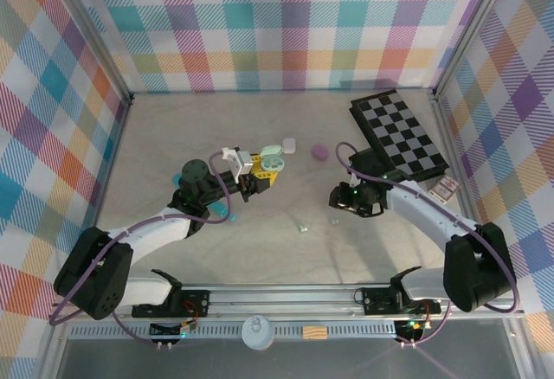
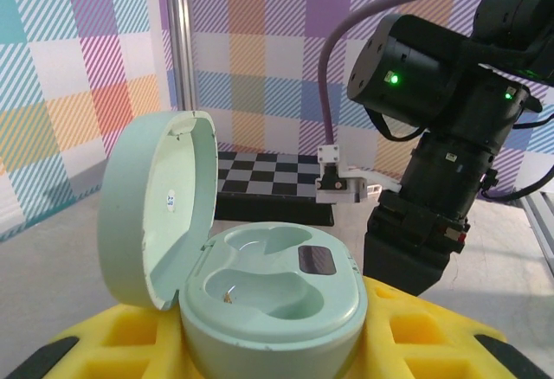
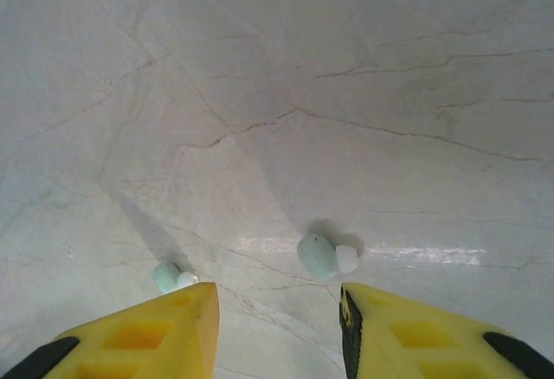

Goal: Insert the wireless bluetooth earbuds into the charging case

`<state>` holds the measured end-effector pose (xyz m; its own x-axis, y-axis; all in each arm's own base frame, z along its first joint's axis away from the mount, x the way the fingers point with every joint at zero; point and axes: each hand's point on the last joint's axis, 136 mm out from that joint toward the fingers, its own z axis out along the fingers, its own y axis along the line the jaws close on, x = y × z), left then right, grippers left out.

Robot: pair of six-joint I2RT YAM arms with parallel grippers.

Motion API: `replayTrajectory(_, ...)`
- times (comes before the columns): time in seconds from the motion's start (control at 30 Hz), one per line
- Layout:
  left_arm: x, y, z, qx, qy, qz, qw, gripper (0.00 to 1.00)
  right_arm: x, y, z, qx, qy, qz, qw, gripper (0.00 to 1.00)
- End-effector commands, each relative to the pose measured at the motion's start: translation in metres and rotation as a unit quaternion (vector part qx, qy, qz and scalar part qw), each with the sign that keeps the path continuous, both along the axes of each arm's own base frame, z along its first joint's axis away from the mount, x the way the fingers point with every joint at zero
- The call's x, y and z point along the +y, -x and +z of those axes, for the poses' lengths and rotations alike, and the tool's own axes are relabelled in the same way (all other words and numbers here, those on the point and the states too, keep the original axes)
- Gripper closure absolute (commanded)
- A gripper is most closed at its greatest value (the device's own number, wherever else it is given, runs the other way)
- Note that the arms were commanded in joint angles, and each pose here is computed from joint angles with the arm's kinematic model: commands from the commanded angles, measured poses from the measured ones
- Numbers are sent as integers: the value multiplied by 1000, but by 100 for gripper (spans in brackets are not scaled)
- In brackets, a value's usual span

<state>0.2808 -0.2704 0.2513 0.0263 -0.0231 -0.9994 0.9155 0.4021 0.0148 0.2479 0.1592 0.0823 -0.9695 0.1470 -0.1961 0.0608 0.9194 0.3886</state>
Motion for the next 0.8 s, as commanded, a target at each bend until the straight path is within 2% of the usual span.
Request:
replayTrajectory(0.0, 0, 2, 16, -26, 7, 2, 1000, 69, 3, 8, -3, 7, 75, 77, 994, 60)
replayTrajectory(0.1, 5, 2, 17, -30, 8, 13, 999, 69, -1, 10, -7, 15, 179, 123, 976, 61)
replayTrajectory(0.23, 24, -3, 15, -23, 2, 53, 998, 69, 5, 13, -16, 20, 246, 168, 954, 65)
replayTrajectory(0.4, 48, -10, 16, -16, 4, 97, 995, 69, 7, 14, -26, 21, 338, 222, 915, 67)
replayTrajectory(0.5, 57, -14, 20, -20, 7, 116, 993, 69, 10, 15, -31, 20, 364, 242, 899, 68)
replayTrajectory(0.77, 70, -18, 28, -23, 18, 135, 990, 69, 11, 9, -43, 27, 392, 271, 879, 70)
